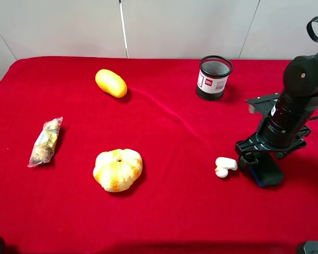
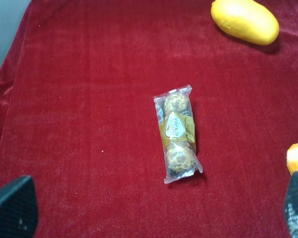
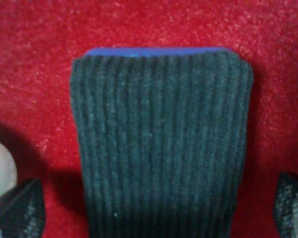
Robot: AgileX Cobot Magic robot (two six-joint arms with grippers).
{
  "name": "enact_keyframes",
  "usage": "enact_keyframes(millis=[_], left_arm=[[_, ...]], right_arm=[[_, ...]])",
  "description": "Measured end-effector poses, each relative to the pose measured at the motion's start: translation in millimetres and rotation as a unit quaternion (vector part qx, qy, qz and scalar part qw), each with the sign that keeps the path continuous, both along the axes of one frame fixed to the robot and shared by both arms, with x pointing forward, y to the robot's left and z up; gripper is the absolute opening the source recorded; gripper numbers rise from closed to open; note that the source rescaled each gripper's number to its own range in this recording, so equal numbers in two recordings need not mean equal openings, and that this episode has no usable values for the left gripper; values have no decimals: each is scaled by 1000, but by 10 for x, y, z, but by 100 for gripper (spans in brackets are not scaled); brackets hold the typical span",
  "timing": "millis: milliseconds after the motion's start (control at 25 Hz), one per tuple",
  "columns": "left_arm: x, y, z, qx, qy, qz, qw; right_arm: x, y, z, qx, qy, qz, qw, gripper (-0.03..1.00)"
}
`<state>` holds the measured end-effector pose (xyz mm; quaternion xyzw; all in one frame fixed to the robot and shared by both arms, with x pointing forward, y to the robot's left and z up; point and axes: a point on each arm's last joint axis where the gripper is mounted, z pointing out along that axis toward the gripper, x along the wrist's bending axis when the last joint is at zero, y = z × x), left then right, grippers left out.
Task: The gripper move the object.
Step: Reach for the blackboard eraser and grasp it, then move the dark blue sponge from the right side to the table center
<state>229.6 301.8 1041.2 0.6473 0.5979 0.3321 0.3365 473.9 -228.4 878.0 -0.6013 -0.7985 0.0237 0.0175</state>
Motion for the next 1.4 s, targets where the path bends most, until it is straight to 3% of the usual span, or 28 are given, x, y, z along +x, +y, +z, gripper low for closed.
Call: enact_keyframes(millis=[160,200,400,480,520,1400], left_arm=[[0,0,0,0,0,0,1000],[0,0,0,0,0,0,1000],[0,0,0,0,0,0,1000],[0,0,0,0,0,0,1000],[0,0,0,0,0,0,1000],[0,0,0,0,0,0,1000]], right_arm=[[-2,9,0,4,1,-7,1000,99],[-3,11,0,5,1,-9,1000,93],[-4,15,0,8,2,-12,1000,40],[-4,15,0,8,2,-12,1000,9],[-4,15,0,8,2,-12,1000,0],[-34,14,10,6,21,-16,1000,1]])
